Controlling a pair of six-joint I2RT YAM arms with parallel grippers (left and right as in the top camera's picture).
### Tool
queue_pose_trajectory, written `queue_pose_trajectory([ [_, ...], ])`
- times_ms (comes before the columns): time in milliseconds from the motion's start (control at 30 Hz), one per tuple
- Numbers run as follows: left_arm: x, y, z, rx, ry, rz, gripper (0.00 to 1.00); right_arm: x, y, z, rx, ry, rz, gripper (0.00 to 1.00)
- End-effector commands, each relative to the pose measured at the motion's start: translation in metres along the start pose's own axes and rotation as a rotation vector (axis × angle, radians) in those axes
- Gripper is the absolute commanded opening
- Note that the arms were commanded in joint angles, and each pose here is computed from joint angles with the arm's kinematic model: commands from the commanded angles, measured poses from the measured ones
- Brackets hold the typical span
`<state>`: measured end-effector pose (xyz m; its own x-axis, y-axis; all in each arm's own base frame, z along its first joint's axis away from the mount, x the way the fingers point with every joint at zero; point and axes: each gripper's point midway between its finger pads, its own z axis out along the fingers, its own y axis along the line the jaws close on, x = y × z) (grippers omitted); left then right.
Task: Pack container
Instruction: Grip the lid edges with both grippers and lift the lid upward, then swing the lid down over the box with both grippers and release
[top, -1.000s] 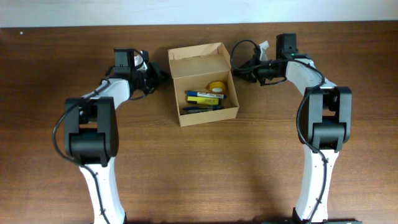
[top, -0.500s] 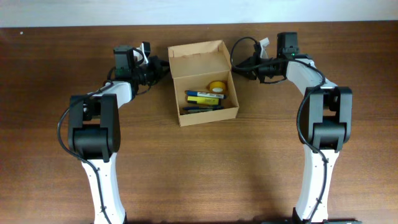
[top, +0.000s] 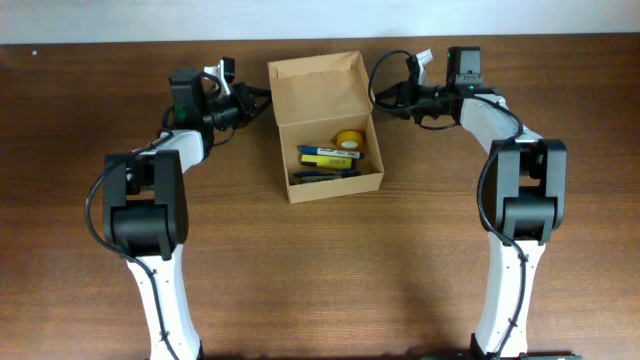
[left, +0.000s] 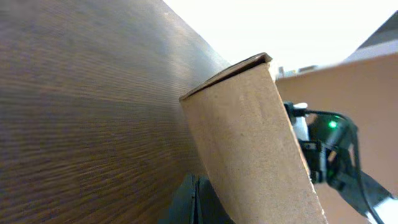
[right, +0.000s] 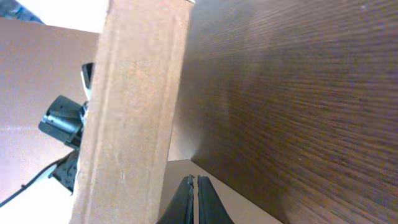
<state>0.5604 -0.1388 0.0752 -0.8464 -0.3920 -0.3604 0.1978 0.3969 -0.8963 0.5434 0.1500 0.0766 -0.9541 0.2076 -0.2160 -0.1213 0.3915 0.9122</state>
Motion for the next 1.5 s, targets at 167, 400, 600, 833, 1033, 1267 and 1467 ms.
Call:
queue_pose_trajectory([
  [167, -0.026, -0.052, 0.000, 0.133, 0.047, 0.100, 0.02, -0.016, 0.034, -0.003, -0.091, -0.005, -0.087, 0.04],
  [400, -0.037, -0.080, -0.002, 0.189, 0.071, 0.150, 0.02, -0.023, 0.074, -0.006, -0.189, 0.024, -0.172, 0.04],
  [600, -0.037, -0.108, 0.000, 0.249, 0.116, 0.195, 0.02, -0.027, 0.127, -0.011, -0.246, 0.037, -0.270, 0.04],
  [833, -0.035, -0.138, 0.013, 0.163, 0.091, 0.192, 0.01, -0.024, 0.162, -0.012, -0.147, 0.032, -0.210, 0.04],
  [1033, -0.016, -0.136, 0.002, -0.080, 0.103, 0.199, 0.02, -0.005, 0.157, -0.018, 0.144, 0.031, -0.189, 0.04],
  [1267, 0.009, -0.155, -0.035, -0.348, 0.117, 0.193, 0.02, 0.033, 0.162, -0.027, 0.435, 0.098, -0.232, 0.04],
  [1467, 0.039, -0.173, -0.067, -0.495, 0.156, 0.169, 0.02, 0.052, 0.162, -0.047, 0.662, 0.095, -0.270, 0.04],
])
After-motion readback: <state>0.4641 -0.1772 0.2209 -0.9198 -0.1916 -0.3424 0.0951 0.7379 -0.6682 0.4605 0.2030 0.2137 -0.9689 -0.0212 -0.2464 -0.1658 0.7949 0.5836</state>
